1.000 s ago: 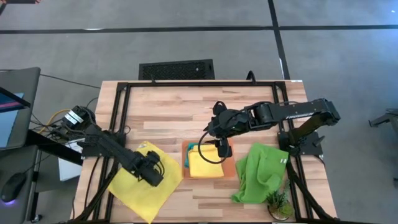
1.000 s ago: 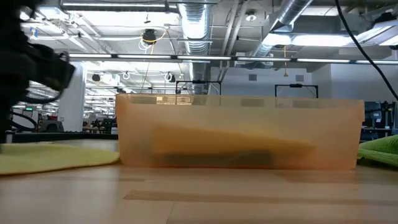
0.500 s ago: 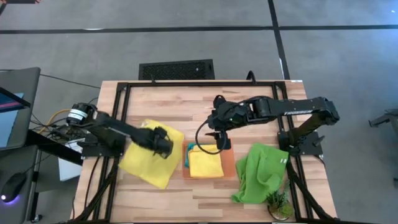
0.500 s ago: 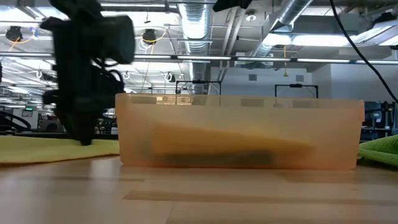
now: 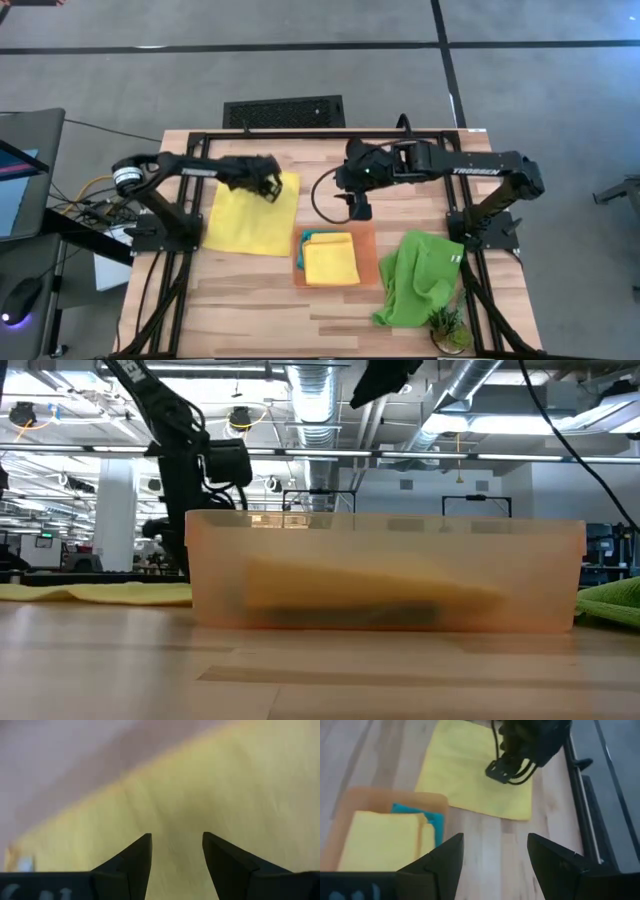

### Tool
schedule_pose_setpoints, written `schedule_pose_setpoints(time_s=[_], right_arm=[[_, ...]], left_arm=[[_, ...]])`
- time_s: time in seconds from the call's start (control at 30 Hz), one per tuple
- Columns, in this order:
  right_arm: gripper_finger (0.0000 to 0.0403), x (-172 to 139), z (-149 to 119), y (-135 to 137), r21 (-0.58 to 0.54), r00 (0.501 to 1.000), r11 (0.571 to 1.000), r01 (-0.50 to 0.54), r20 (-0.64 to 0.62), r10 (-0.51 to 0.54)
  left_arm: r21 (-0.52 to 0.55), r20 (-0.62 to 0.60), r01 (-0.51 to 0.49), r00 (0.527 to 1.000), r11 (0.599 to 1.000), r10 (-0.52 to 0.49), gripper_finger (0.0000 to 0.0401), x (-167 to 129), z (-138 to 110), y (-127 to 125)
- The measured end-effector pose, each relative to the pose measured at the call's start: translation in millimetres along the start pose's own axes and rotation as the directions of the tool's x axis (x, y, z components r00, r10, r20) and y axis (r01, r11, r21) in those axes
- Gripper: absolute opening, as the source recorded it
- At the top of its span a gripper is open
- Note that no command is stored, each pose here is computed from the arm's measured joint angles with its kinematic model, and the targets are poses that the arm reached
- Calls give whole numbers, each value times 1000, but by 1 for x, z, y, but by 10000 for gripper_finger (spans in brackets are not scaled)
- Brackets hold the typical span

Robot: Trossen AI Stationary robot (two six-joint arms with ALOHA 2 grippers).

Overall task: Fold microfiber towels
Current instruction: Fold the yellow towel

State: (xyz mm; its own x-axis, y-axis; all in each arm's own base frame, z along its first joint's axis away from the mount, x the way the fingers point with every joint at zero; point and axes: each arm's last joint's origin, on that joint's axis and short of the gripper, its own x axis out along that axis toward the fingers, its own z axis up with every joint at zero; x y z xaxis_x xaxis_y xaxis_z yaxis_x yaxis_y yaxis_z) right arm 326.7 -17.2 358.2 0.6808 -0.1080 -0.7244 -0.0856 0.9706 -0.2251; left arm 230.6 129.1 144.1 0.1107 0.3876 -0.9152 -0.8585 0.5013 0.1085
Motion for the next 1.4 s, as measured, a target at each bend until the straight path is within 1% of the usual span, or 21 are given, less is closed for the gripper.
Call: schedule_pose_setpoints(time_s=[0.1,0.17,0.27,0.33,0.4,0.47,0.53,0.73,0.83,0.97,1.07,1.17,1.23,1.33,1.4], right_arm=[[244,1,-4,-9,-3,1000,1000,13,-24,-13],[244,1,-6,-14,-7,999,1000,23,-31,-23],[244,1,-8,-20,-1,999,999,36,-36,-36],[244,1,-9,-24,7,998,999,44,-39,-43],[244,1,-10,-27,14,998,999,50,-44,-49],[244,1,-12,-29,4,997,999,53,-49,-53],[244,1,-12,-31,-7,997,998,56,-51,-56],[244,1,-13,-34,-19,997,998,60,-52,-61],[244,1,-13,-35,-17,997,998,59,-53,-60],[244,1,-13,-34,-17,997,998,55,-52,-56],[244,1,-13,-34,-17,997,998,55,-53,-56],[244,1,-14,-34,-18,997,998,54,-56,-55],[244,1,-14,-34,-18,997,998,54,-57,-55],[244,1,-14,-34,-20,997,998,53,-60,-54],[244,1,-14,-34,-20,997,998,53,-60,-54]], left_arm=[[-43,37,38,999,998,-37,170,5,14,14],[-71,29,85,996,994,-83,170,4,18,20],[-81,16,170,985,982,-169,170,-10,17,22],[-64,6,184,983,981,-184,170,-26,10,20],[-39,4,175,984,984,-175,170,-43,1,18],[5,0,150,989,989,-150,170,-63,-12,16],[29,-4,150,989,988,-150,170,-81,-26,14],[57,-17,244,970,968,-244,170,-121,-65,1],[125,-39,287,958,950,-285,170,-133,-84,-9],[229,-81,296,955,927,-285,170,-143,-110,-19],[283,-113,277,960,918,-254,170,-147,-128,-23],[318,-148,264,962,910,-228,170,-143,-145,-25],[318,-170,263,961,911,-219,170,-138,-156,-24],[280,-197,241,962,929,-190,170,-128,-167,-20],[264,-224,252,955,931,-195,170,-122,-172,-19]])
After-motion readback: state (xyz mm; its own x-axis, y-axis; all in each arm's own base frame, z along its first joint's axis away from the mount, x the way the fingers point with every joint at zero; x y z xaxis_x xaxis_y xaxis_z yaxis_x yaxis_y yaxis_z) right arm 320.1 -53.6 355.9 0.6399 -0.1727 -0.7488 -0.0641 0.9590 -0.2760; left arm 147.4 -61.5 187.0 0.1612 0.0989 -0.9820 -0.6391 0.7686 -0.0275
